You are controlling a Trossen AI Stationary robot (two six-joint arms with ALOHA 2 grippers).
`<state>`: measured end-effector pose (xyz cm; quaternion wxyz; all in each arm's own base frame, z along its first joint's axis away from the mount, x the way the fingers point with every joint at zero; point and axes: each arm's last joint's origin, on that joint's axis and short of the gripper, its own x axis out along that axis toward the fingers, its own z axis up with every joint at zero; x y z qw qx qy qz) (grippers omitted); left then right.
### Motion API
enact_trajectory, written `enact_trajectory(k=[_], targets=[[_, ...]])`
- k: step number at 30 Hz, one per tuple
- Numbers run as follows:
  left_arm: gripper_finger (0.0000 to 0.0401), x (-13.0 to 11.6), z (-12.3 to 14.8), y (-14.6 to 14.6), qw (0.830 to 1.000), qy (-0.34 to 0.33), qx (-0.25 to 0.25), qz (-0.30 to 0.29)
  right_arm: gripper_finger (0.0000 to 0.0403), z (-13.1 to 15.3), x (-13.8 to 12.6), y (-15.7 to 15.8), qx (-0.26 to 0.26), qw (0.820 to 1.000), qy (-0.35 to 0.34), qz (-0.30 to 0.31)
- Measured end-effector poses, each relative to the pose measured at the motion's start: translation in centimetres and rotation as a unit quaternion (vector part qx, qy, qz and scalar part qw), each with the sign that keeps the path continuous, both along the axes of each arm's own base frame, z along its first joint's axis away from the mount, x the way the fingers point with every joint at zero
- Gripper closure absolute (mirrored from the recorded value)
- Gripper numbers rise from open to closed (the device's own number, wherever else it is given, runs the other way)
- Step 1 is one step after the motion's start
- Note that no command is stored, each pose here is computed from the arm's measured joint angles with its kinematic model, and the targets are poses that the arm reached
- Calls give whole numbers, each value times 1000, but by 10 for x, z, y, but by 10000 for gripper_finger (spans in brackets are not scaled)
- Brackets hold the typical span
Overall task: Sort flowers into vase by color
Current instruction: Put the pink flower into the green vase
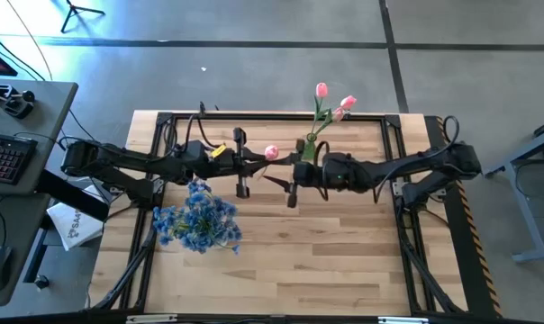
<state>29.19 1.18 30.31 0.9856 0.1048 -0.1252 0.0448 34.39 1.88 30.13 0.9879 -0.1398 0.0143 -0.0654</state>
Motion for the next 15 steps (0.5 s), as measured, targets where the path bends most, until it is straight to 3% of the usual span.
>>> enact_trajectory(k=[9,15], targets=[[384,1,-2,-3,1000,8,2,-5,388,2,-2,-2,10,1000,6,-21],[318,2,-10,-4,998,56,6,1,398,0,-7,-4,15,997,34,-64]])
